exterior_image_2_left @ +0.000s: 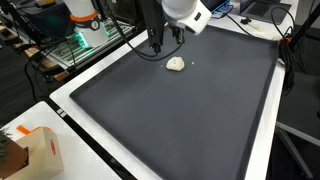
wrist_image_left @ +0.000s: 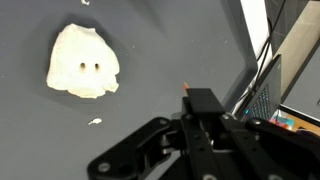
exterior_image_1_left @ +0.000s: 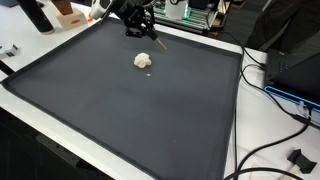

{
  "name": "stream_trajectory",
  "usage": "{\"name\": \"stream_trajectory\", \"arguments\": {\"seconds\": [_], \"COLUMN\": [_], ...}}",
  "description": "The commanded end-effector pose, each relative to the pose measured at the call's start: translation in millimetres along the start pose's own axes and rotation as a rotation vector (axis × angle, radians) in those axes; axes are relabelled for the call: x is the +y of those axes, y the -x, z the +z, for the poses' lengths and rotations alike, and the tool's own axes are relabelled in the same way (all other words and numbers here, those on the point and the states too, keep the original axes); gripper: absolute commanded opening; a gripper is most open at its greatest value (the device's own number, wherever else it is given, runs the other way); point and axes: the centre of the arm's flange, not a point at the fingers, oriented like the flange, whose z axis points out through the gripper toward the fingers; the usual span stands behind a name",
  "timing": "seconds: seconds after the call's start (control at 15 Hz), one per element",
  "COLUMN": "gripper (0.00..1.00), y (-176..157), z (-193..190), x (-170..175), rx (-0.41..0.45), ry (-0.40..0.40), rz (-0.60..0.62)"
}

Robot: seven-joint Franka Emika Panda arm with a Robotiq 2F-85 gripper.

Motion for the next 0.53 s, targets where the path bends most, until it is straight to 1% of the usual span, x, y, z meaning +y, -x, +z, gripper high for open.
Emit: {"name": "stream_trajectory", "arguments": {"seconds": [0.0,0.47], "gripper": [0.03,0.03], "y": [5,12], "z": [0,3], "x": [13,30], "rx": [0.053,0.119], "ry": [-0.062,-0.127], "rz": [0.016,0.067]}}
